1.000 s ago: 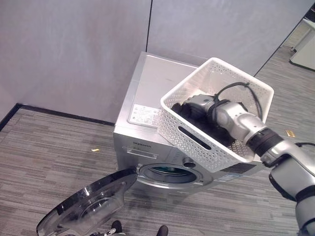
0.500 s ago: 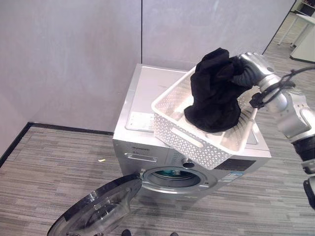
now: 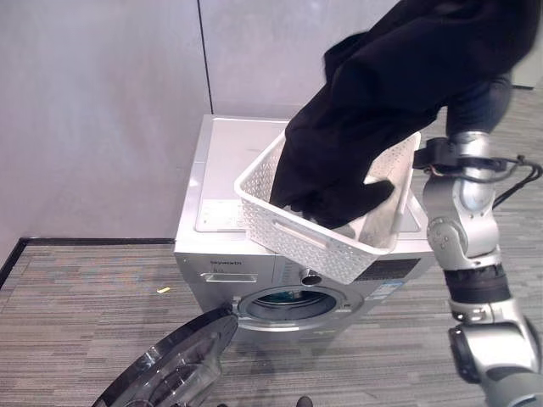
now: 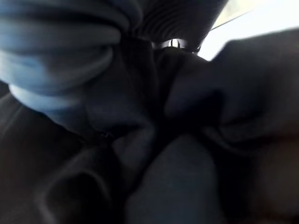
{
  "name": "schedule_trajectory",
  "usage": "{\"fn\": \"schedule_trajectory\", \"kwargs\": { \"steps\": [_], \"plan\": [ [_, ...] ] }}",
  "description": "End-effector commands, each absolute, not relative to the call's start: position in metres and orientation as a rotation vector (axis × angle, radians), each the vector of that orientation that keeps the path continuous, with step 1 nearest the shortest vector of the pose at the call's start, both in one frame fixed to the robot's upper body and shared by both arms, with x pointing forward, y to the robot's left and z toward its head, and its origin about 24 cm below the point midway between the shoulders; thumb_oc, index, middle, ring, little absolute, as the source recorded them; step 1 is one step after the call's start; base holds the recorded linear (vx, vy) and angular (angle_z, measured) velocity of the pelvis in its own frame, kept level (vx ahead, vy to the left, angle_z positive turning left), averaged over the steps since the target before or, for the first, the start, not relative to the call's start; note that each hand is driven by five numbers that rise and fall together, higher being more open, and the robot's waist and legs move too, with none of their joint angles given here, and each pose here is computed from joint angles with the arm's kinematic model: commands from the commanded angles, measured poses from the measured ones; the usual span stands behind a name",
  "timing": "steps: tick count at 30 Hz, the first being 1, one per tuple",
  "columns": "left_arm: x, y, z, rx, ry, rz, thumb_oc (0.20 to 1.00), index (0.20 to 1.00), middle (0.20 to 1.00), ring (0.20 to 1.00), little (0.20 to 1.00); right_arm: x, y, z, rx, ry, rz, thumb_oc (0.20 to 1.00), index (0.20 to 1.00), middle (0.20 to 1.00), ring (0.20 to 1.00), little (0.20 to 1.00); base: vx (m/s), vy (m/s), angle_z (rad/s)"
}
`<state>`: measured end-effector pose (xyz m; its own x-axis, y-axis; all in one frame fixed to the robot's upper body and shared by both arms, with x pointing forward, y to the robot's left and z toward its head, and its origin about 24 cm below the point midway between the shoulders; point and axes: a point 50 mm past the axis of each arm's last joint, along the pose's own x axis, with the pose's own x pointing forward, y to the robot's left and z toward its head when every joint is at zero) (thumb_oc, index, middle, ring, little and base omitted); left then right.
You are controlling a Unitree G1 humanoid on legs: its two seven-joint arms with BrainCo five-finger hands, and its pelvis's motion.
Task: Grab the laundry basket,head to the washer,open it,put in the laundry and shut it.
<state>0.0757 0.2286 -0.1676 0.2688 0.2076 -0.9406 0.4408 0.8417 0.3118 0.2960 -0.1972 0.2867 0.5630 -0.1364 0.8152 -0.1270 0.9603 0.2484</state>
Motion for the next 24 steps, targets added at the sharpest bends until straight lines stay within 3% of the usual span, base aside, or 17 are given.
{"fn": "schedule_trajectory", "kwargs": {
  "steps": [1, 5, 6, 8, 11, 13, 14, 17, 24],
  "plan": [
    [0.083, 0.248, -0.161, 0.718, 1.307, -0.191, 1.0, 1.0, 1.0, 1.0, 1.0, 0.274, -0.209, 0.324, 0.465, -1.229, -0.027, 0.2, 0.2, 0.2, 0.2, 0.2, -0.11, -0.085, 0.28],
    [0.086, 0.267, -0.155, 0.612, 1.322, -0.022, 1.0, 1.0, 1.0, 1.0, 1.0, 0.262, -0.187, 0.327, 0.565, -1.283, 0.047, 0.2, 0.2, 0.2, 0.2, 0.2, -0.22, -0.228, -0.29],
    [0.078, 0.283, -0.151, 0.509, 1.359, 0.141, 1.0, 1.0, 1.0, 1.0, 1.0, 0.258, -0.186, 0.317, 0.617, -1.271, 0.043, 0.2, 0.2, 0.2, 0.2, 0.2, -0.06, -0.143, -0.05],
    [0.085, 0.285, -0.149, 0.541, 1.332, 0.125, 1.0, 1.0, 1.0, 1.0, 1.0, 0.253, -0.182, 0.314, 0.639, -1.281, 0.061, 0.2, 0.2, 0.2, 0.2, 0.2, -0.08, -0.248, -0.05],
    [0.146, 0.274, -0.136, 0.536, 1.132, 0.147, 1.0, 1.0, 1.0, 1.0, 1.0, 0.248, -0.159, 0.299, 0.666, -1.197, 0.122, 0.2, 0.2, 0.2, 0.2, 0.2, -0.15, -0.386, 0.12],
    [0.152, 0.267, -0.136, 0.529, 1.113, 0.13, 1.0, 1.0, 1.0, 1.0, 1.0, 0.246, -0.156, 0.296, 0.669, -1.187, 0.139, 0.2, 0.2, 0.2, 0.2, 0.2, -0.17, -0.251, 0.45],
    [0.227, 0.252, -0.092, 0.565, 0.753, 0.051, 1.0, 1.0, 1.0, 1.0, 1.0, 0.242, -0.158, 0.282, 0.671, -1.137, 0.156, 0.2, 0.2, 0.2, 0.2, 0.2, -0.24, -0.246, 0.24],
    [0.204, 0.235, -0.105, 0.497, 0.757, -0.008, 1.0, 1.0, 1.0, 1.0, 1.0, 0.242, -0.156, 0.278, 0.649, -1.115, 0.16, 0.2, 0.2, 0.2, 0.2, 0.2, -0.2, -0.139, 0.15],
    [0.213, 0.189, -0.097, 0.421, 0.639, -0.191, 1.0, 1.0, 1.0, 1.0, 1.0, 0.231, -0.148, 0.306, 0.609, -1.237, 0.221, 0.2, 0.2, 0.2, 0.2, 0.2, -0.13, -0.021, 0.32]
  ]
}}
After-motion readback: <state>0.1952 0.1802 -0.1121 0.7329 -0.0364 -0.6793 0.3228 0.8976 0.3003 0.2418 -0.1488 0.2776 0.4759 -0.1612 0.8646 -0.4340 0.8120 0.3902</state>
